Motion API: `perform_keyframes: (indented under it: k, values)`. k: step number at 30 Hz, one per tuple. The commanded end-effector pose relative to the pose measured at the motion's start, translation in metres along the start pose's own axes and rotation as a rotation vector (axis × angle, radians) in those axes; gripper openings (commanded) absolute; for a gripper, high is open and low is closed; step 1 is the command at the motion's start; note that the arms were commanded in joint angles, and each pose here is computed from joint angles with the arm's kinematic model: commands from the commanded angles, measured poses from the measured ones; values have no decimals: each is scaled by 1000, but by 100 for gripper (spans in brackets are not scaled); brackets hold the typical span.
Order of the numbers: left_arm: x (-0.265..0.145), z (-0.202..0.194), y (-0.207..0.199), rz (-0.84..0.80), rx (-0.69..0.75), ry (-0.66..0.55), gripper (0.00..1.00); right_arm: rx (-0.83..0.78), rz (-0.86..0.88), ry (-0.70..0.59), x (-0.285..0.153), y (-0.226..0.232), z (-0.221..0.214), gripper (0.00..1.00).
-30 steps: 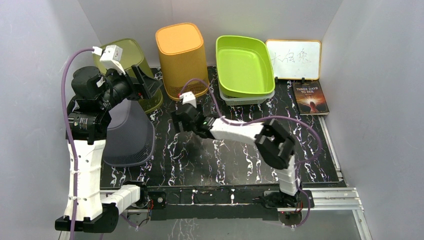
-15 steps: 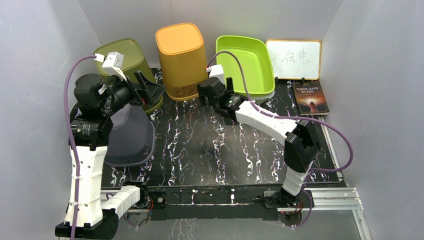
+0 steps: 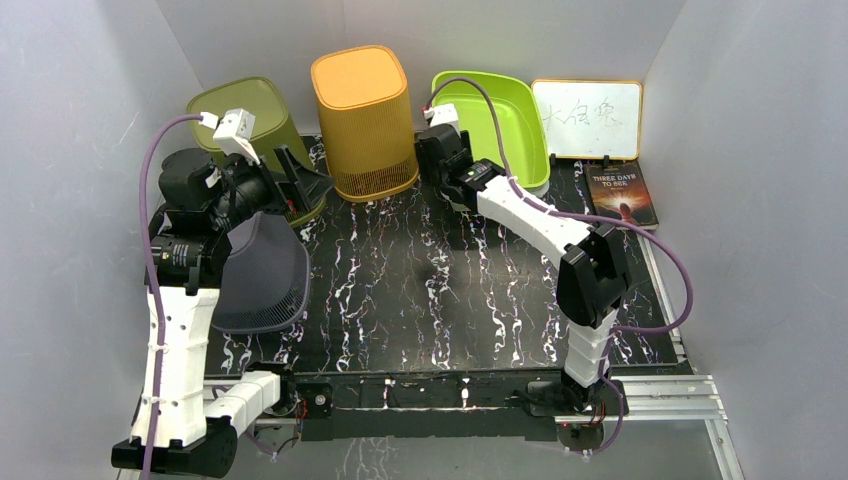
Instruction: Turn the large container upside down
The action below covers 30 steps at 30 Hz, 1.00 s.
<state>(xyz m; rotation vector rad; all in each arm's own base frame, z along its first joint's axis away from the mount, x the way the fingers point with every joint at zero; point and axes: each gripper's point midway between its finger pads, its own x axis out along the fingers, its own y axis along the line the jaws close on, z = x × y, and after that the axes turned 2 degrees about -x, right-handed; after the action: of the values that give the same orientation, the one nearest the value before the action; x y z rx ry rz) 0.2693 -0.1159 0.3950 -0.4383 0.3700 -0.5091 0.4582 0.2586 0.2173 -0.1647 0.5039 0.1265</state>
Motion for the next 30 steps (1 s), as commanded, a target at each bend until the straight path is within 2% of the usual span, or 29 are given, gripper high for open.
perform_keyframes:
  k: [1,9,12,14,17,18,19,25,30]
  values:
    - [-6,-3,-2,-4,11,-1,98,33,-6,-65,12,-13,22,47]
    - [-5,-14,2,-4,1,12,98,21,-26,-22,37,-27,-2,54]
    - [-5,-18,4,1,-4,21,98,14,-6,-18,42,-25,-7,53]
    - [-5,-20,5,1,-6,21,98,11,0,-20,45,-25,-8,45]
    - [-5,-23,7,7,-10,28,98,9,7,-25,48,-26,-8,12]
    - [-5,-24,7,9,-11,28,98,8,5,-27,49,-26,-8,3]
    - [-6,-24,7,11,-11,28,98,5,6,-30,49,-27,-7,0]
    - [-9,-25,7,19,-9,26,98,10,29,-95,38,-29,20,0]
    - [-14,-20,5,27,3,12,98,63,123,-231,-11,-29,80,0]
